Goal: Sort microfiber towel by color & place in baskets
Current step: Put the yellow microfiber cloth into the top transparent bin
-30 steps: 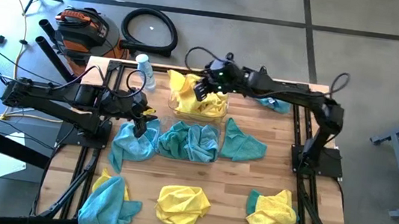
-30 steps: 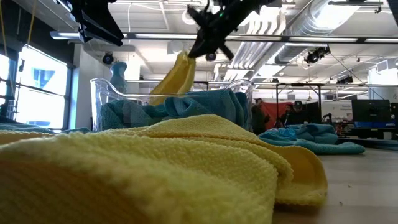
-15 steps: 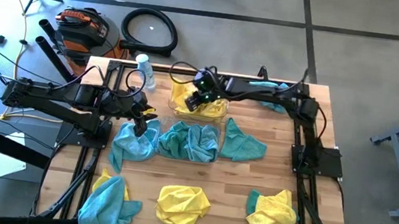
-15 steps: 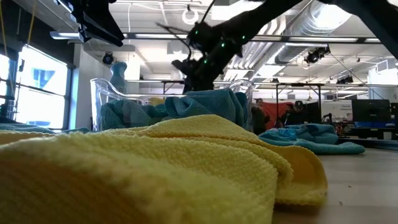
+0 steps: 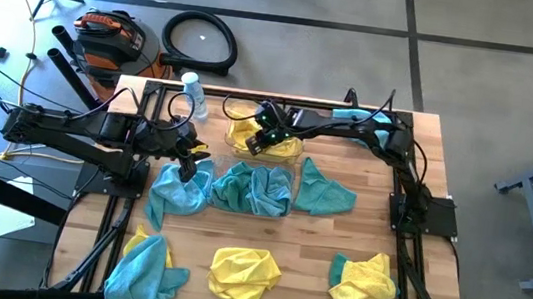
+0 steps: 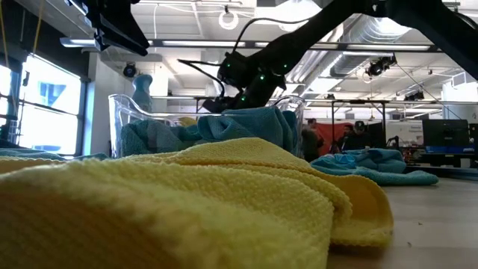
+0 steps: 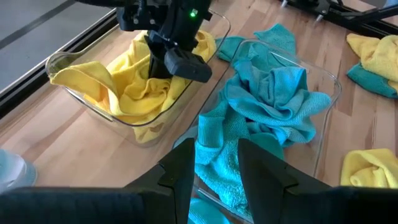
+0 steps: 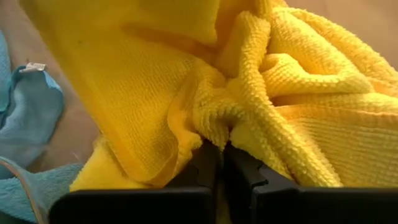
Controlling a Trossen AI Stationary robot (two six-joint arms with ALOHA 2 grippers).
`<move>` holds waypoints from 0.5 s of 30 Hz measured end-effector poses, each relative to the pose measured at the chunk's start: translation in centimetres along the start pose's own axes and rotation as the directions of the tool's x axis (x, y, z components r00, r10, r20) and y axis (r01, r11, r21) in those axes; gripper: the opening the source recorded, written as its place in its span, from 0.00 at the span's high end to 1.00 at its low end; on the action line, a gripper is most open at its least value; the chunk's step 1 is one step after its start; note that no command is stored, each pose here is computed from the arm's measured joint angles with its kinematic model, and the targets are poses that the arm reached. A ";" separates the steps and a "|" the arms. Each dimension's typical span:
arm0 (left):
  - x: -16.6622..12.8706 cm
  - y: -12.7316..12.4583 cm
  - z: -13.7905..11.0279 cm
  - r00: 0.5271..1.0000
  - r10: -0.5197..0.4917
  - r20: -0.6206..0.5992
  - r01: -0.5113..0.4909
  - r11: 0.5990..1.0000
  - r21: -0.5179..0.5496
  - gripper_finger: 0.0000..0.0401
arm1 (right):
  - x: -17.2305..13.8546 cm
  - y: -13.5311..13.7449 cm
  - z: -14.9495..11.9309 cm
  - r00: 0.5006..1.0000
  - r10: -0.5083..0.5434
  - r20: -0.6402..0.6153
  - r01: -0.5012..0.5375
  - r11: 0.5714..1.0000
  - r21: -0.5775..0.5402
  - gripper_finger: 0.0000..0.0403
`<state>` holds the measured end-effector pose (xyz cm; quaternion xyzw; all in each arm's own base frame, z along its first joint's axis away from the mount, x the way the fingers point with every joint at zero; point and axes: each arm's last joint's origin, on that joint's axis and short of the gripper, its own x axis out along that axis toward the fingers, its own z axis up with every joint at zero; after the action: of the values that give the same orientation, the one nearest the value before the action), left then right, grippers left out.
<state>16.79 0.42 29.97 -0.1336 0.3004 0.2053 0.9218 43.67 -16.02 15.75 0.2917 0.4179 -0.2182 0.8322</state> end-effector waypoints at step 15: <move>0.0 0.0 0.0 1.000 0.001 -0.002 -0.001 1.000 0.002 0.72 | -5.7 0.6 2.0 0.995 0.032 0.097 -0.038 0.998 0.056 0.67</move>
<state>16.78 0.41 29.95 -0.1328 0.3018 0.2051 0.9215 41.97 -16.19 21.58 0.3119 0.3660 -0.2293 0.8463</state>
